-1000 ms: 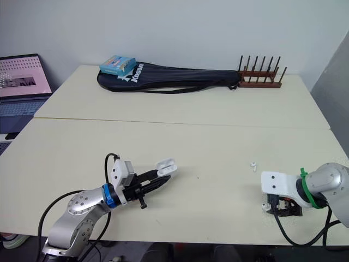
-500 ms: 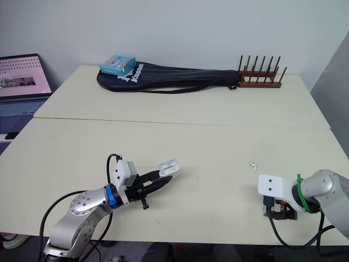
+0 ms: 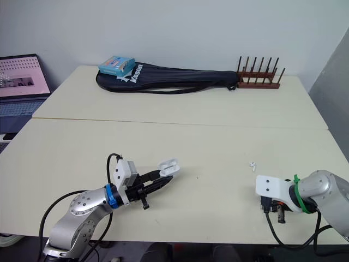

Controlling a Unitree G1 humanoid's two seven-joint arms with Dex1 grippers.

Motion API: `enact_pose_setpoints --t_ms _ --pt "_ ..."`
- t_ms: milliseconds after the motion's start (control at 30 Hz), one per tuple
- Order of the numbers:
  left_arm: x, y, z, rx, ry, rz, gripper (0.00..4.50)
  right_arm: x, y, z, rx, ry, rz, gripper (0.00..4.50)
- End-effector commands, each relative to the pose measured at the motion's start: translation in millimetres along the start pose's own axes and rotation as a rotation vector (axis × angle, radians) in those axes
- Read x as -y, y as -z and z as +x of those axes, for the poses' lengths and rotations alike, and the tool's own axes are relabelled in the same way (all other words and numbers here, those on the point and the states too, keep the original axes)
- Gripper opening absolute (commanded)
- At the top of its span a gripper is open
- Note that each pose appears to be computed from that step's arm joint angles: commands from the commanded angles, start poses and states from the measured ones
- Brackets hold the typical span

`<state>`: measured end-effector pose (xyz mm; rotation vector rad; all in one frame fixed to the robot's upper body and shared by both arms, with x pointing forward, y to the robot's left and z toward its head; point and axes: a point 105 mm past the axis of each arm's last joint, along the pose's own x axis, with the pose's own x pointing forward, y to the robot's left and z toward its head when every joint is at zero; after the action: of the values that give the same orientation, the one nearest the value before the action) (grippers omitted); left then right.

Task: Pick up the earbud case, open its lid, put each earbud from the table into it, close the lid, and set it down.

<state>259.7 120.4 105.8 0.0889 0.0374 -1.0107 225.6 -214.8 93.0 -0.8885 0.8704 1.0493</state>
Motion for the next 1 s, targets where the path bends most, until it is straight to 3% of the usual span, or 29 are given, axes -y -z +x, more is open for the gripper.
enact_pose_setpoints --t_ms 33,167,267,400,533,700,1000 --pt "5.2 -10.5 2.5 0.034 0.024 0.031 0.77 5.8 -4.8 -7.9 0.024 0.017 -0.007 0.41" --pt "5.8 -13.0 4.8 0.05 0.036 0.034 0.77 11.7 -18.5 -22.9 0.093 0.021 -0.044 0.41" --pt "5.0 -16.9 7.6 0.07 0.039 0.041 0.77 14.2 -41.0 -32.5 0.228 0.021 -0.079 0.41" --pt "2.7 -31.4 19.7 0.143 0.031 0.078 0.77 26.4 -128.7 -57.4 0.762 0.076 -0.009 0.41" --pt "3.9 -41.6 30.5 0.202 0.012 0.112 0.77 29.3 -177.8 -70.9 1.103 0.118 0.059 0.41" --pt "7.5 -49.8 40.4 0.254 -0.005 0.125 0.77 20.7 -211.9 -64.4 1.294 0.075 0.209 0.41" --pt "3.5 -56.7 44.8 0.287 -0.028 0.124 0.77 6.8 -227.2 -33.9 1.353 0.102 0.334 0.41"
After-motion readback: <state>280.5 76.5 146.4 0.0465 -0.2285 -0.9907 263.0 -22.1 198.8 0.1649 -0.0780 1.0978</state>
